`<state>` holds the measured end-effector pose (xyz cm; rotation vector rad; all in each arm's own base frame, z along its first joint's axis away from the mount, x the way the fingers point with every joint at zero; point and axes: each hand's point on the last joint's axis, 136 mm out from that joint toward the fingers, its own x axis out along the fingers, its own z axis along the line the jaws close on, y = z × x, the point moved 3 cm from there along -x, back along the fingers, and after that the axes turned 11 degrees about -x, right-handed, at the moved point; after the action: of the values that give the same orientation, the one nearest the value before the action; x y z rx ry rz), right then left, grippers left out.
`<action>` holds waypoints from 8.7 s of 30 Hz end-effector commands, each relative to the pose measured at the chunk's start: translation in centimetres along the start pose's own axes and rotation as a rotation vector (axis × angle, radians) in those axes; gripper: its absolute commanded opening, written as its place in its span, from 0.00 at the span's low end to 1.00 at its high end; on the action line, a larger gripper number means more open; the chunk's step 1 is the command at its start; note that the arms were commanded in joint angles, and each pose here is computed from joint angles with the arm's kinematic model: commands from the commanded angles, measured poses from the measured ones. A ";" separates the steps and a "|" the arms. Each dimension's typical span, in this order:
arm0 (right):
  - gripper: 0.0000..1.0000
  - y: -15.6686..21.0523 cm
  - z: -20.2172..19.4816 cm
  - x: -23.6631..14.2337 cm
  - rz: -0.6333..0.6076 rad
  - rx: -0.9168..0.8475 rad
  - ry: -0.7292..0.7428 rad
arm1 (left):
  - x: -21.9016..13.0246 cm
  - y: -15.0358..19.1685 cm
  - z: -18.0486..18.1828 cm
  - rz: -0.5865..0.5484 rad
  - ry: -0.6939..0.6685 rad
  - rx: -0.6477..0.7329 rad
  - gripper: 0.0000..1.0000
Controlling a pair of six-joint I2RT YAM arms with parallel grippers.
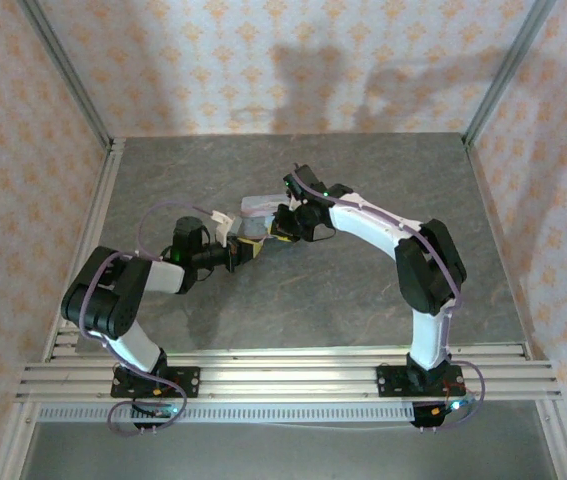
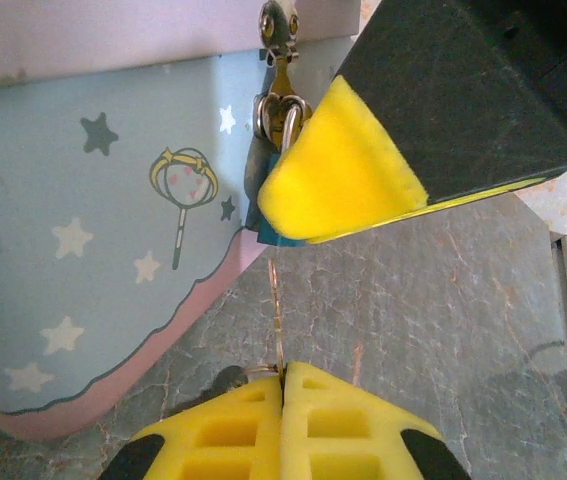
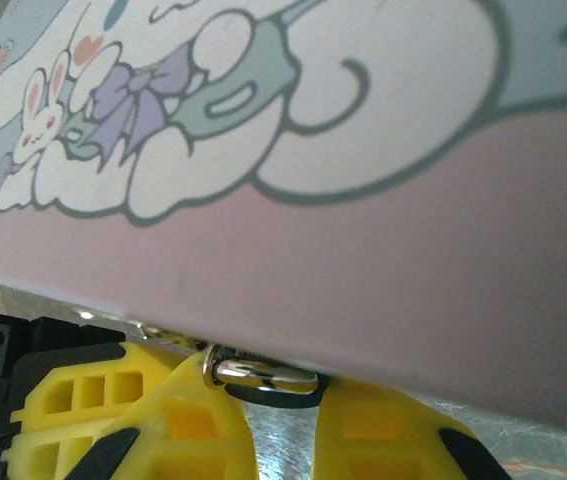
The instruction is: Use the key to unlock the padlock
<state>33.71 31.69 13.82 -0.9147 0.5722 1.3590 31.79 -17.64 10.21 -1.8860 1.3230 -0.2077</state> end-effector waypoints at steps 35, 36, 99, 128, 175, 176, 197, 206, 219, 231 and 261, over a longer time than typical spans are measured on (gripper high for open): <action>0.05 -1.1 2.5 -2.5 -0.028 0.042 -0.141 | 1.2 -1.9 -1.2 -0.082 0.019 0.079 0.00; 0.05 -1.1 2.6 -2.5 -0.028 0.041 -0.143 | 1.1 -1.8 -1.2 -0.082 0.020 0.079 0.00; 0.00 0.6 -0.6 0.1 -0.094 0.011 -0.213 | 2.1 -1.5 2.9 0.039 0.044 -0.198 0.00; 0.46 2.8 -4.9 1.7 -0.154 0.069 -0.096 | -1.7 -2.2 -3.0 0.078 -0.114 -0.023 0.00; 0.16 5.6 11.8 -16.2 -0.558 -0.386 -0.803 | -9.2 -9.6 -19.5 -0.179 0.251 -0.141 0.00; 0.12 5.6 11.7 -16.1 -0.559 -0.385 -0.800 | -9.2 -9.6 -19.4 -0.177 0.249 -0.143 0.00; 0.00 7.4 11.7 -17.2 -0.516 -0.601 -0.715 | -8.6 -8.3 -19.4 -0.066 0.264 -0.066 0.44; 0.00 7.0 12.1 -17.5 -0.533 -0.588 -0.736 | -8.3 -7.3 -18.8 -0.040 0.250 -0.075 0.42; 0.00 6.9 12.2 -17.6 -0.541 -0.584 -0.741 | -7.5 -6.3 -17.8 -0.006 0.260 -0.105 0.42; 0.00 6.8 12.1 -17.6 -0.553 -0.580 -0.733 | -7.4 -5.8 -17.7 0.017 0.266 -0.104 0.21; 0.00 6.2 10.7 -16.8 -0.604 -0.499 -0.686 | -7.7 -6.0 -17.4 -0.010 0.221 -0.116 0.19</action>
<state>23.40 30.96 30.15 -0.8550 -0.4894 1.2078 23.69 -19.31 27.89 -2.0281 1.5087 -0.3327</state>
